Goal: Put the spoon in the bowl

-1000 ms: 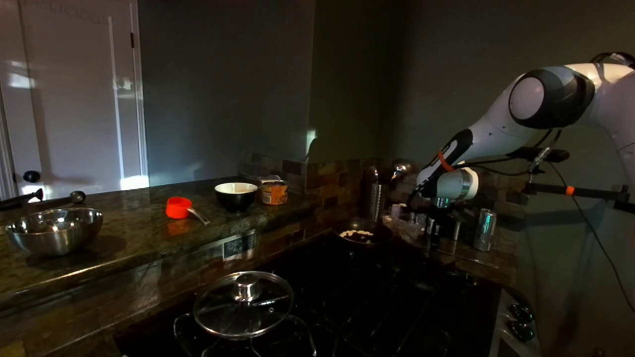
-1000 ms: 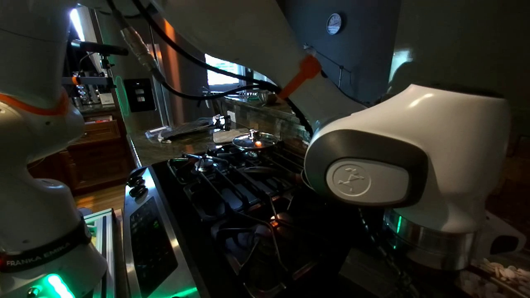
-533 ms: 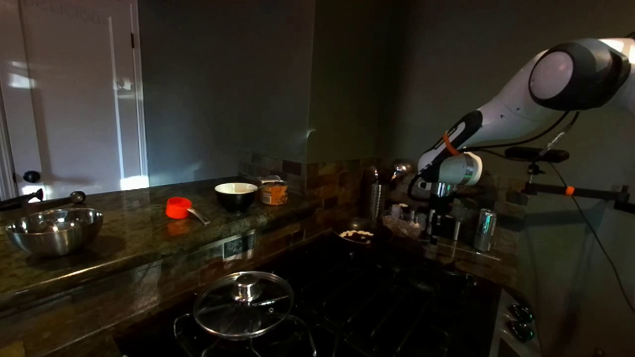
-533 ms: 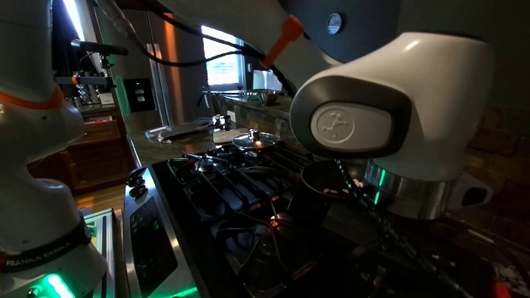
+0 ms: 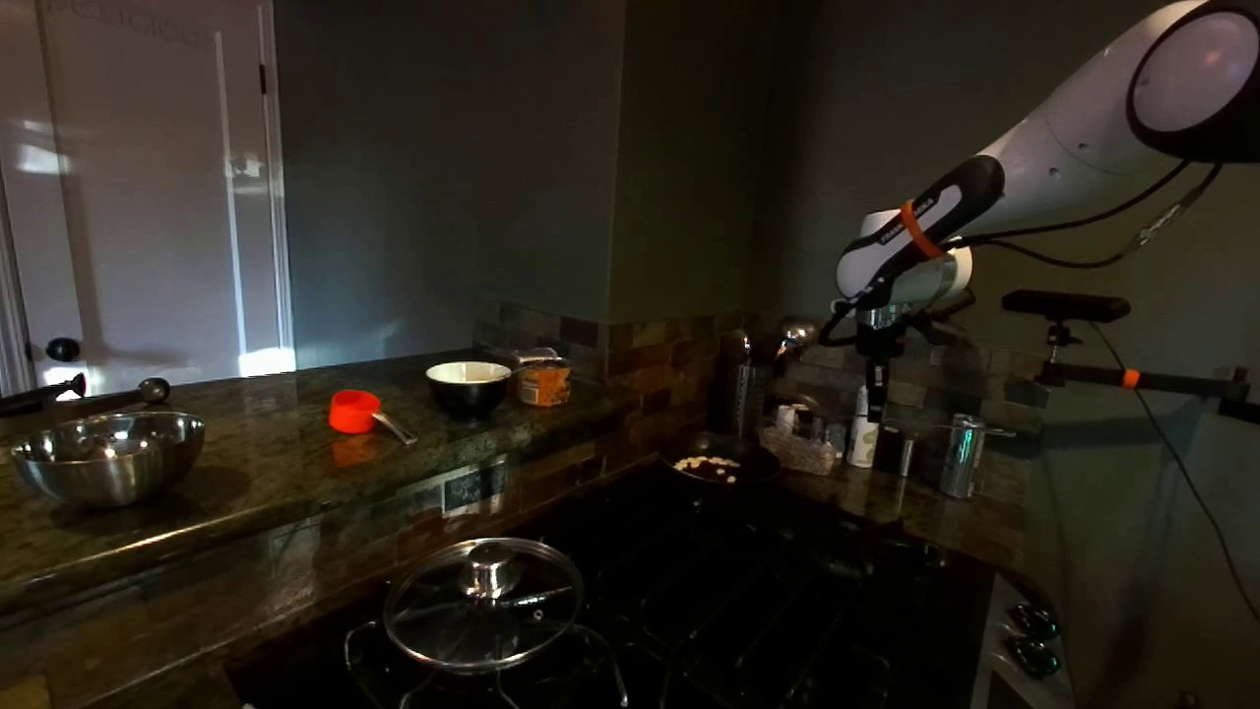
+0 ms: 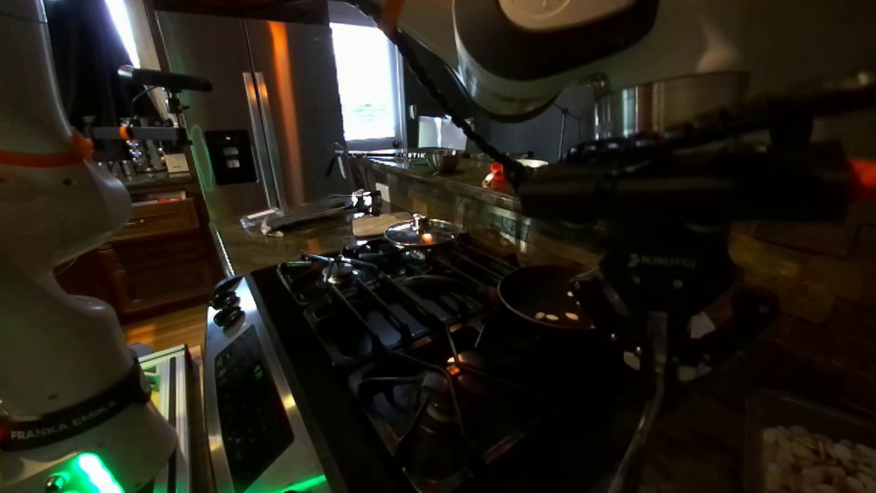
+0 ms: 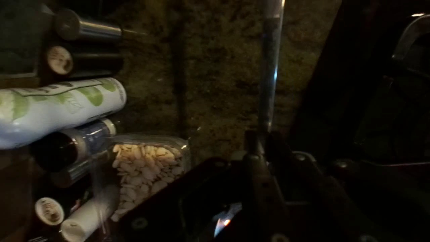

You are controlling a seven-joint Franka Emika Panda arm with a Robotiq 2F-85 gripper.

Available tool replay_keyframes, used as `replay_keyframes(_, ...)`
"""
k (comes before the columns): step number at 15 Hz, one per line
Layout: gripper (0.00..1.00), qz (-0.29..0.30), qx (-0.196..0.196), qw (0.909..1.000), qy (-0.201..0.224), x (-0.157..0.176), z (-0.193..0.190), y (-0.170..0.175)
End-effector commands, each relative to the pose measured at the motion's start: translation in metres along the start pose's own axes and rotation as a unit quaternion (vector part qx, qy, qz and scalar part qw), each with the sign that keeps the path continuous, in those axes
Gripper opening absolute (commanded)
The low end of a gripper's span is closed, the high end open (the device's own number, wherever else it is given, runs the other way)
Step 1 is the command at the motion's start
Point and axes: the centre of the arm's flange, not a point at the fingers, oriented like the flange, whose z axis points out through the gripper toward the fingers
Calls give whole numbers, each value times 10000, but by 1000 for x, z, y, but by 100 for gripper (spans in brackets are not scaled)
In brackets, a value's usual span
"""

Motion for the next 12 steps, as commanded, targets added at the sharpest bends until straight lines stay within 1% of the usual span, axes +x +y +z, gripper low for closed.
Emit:
replay_keyframes(1,3,220,-632,9965,-503,29,-31,-16)
replay_keyframes(2,3,229,-681,9961,-514,39,-36,-17)
replay_keyframes(3,3,406,-867,9939,-554,50,-41,-15)
replay_keyframes(4,3,636,-1107,9891,-736,57,-43,-11)
replay_keyframes(5,3,700,-1208,9860,-911,60,-47,-6)
replay_keyframes(6,3,717,-1191,9851,-1013,59,-50,-3)
replay_keyframes(8,3,722,-986,9879,-953,47,-49,1)
replay_keyframes(9,12,664,-1067,9886,-828,53,-50,-8)
replay_keyframes(11,12,716,-1053,9880,-877,48,-49,-3)
replay_keyframes(12,3,729,-1051,9878,-886,46,-48,-2)
